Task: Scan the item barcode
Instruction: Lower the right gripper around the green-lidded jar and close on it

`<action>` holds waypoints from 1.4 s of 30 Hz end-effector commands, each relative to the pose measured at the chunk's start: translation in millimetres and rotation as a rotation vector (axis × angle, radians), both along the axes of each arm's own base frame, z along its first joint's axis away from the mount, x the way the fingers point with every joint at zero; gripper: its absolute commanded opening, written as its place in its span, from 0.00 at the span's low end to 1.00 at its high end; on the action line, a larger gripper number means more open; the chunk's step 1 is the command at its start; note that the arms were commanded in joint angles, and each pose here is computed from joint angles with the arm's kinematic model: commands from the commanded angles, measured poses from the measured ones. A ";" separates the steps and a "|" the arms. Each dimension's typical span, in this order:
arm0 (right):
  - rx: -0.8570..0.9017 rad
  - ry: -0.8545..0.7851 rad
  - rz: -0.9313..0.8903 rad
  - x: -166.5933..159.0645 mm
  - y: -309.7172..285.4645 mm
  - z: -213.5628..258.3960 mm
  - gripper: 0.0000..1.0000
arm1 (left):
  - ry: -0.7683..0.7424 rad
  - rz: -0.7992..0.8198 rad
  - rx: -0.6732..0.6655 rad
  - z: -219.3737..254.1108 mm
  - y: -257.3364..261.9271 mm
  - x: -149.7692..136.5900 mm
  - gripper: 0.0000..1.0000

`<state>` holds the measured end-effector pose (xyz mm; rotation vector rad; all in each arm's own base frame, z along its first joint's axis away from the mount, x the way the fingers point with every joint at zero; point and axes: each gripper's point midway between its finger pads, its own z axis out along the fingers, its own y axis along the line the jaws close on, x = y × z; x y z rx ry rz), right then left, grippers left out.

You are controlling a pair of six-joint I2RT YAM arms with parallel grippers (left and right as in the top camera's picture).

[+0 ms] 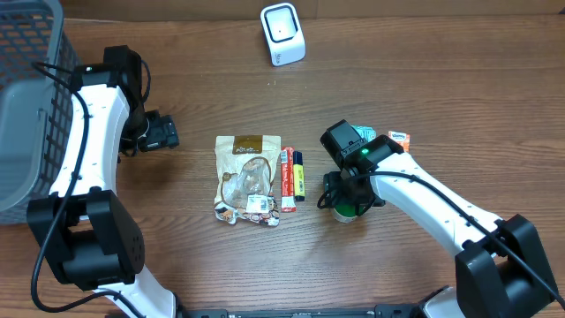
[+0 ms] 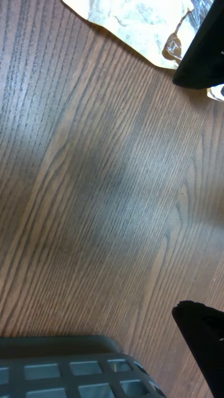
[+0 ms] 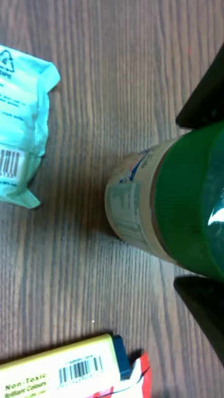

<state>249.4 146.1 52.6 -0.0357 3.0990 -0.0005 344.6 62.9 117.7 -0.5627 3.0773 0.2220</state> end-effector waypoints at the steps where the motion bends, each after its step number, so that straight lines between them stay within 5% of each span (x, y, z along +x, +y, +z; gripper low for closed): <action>1: 0.008 0.013 0.004 -2.1 0.7 -3.1 0.92 | -0.002 -0.026 -0.004 0.8 -2.8 3.2 1.00; 3: -0.013 -0.001 0.011 0.6 -3.4 -2.6 1.00 | -0.002 -0.026 -0.004 0.8 -2.8 3.3 1.00; 13: -0.021 -0.023 0.035 13.0 -7.6 13.3 1.00 | -0.002 -0.026 -0.004 0.8 -2.8 3.3 1.00; 19: -0.028 -0.002 0.013 7.9 -9.8 12.2 0.91 | -0.002 -0.026 -0.004 0.8 -2.8 3.3 1.00; 42: 0.013 0.002 0.005 1.9 -4.9 -13.5 0.84 | -0.002 -0.026 -0.004 0.8 -2.8 3.3 1.00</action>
